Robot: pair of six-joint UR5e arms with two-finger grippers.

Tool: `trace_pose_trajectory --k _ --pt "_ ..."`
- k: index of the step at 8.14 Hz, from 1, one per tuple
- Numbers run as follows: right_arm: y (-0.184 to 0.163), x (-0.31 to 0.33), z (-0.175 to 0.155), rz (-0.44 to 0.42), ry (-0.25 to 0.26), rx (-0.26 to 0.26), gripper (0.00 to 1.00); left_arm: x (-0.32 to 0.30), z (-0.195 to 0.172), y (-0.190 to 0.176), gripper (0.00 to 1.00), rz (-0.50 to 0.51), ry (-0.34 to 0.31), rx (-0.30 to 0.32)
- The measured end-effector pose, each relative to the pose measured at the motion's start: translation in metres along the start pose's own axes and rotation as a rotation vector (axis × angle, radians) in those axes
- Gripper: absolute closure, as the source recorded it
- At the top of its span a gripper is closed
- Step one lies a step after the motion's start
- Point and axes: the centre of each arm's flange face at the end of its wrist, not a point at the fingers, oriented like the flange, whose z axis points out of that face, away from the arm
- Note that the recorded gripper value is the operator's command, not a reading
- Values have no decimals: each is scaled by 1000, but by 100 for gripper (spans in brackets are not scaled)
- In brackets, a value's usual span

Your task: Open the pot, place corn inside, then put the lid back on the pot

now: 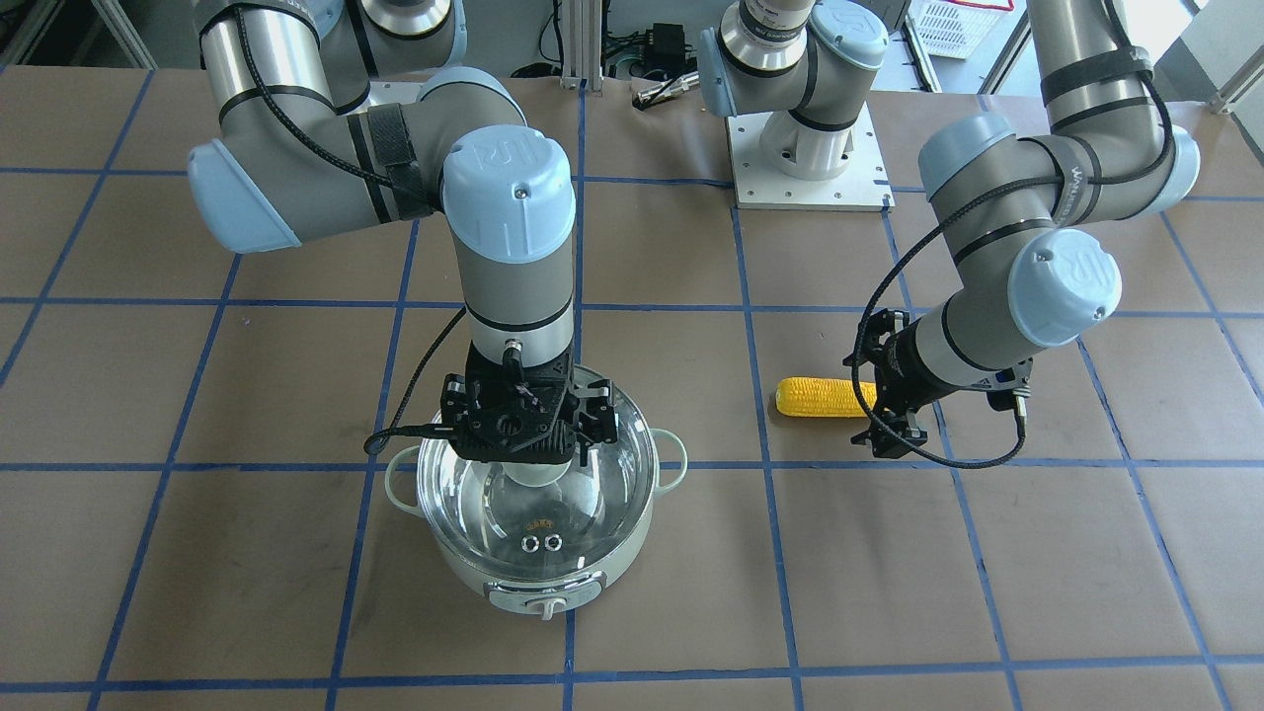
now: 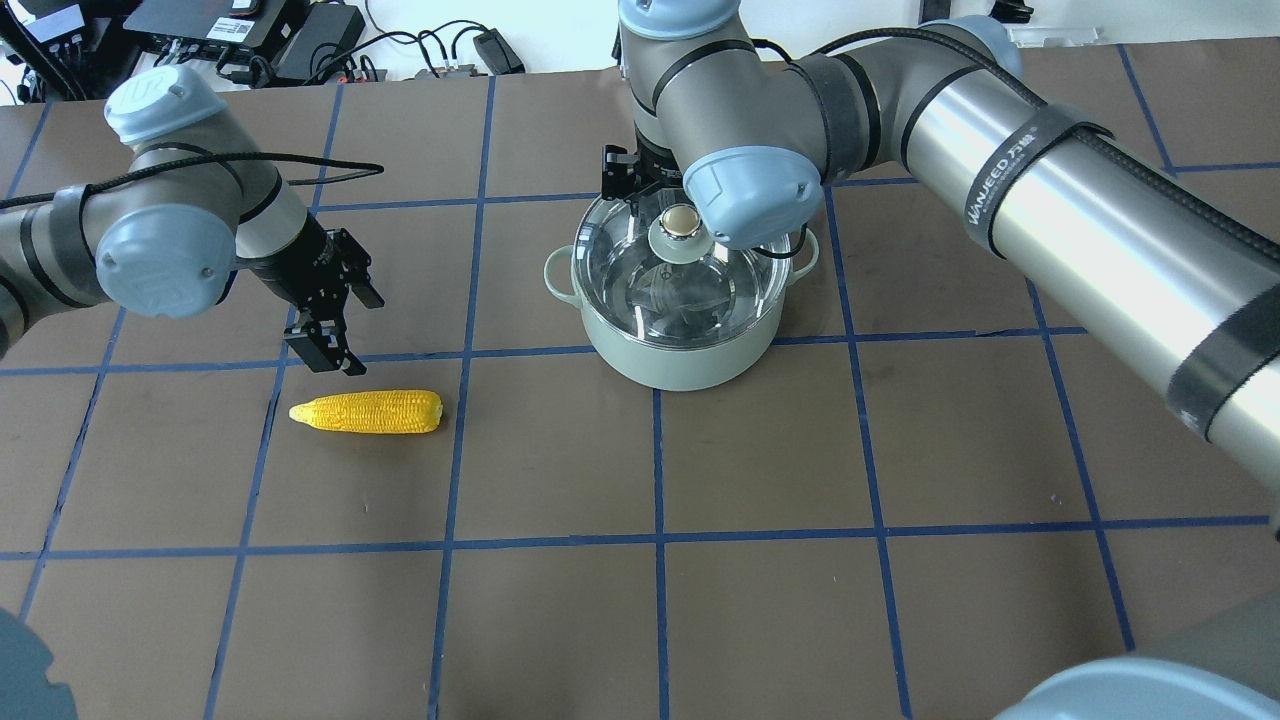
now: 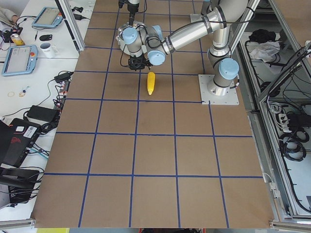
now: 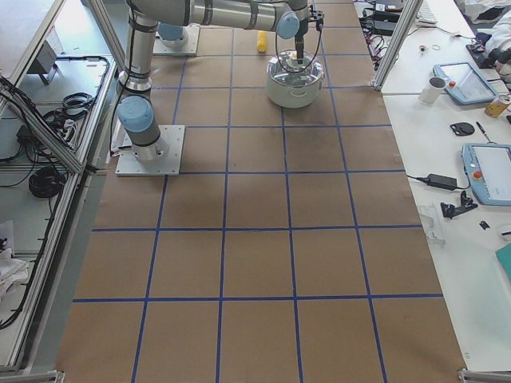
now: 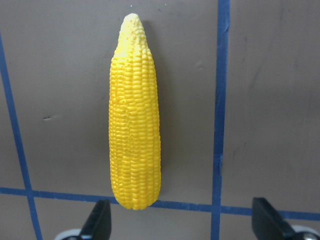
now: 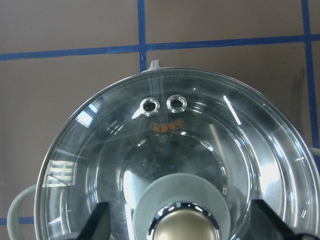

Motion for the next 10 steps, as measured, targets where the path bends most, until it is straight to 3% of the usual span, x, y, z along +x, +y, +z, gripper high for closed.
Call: trace_pose_trajectory --k 1,2,5,10 --pt "1 -1 3 -3 2 -4 6 -1 16 -3 0 -6 8 15" --pt "2 -2 4 -6 3 -6 19 -5 30 -4 0 -8 1 21" --pt "4 -2 7 -11 6 -13 42 -8 63 -8 0 -13 -53 17" --pt "5 0 7 -7 10 -16 52 -6 91 -13 0 -11 -114 17"
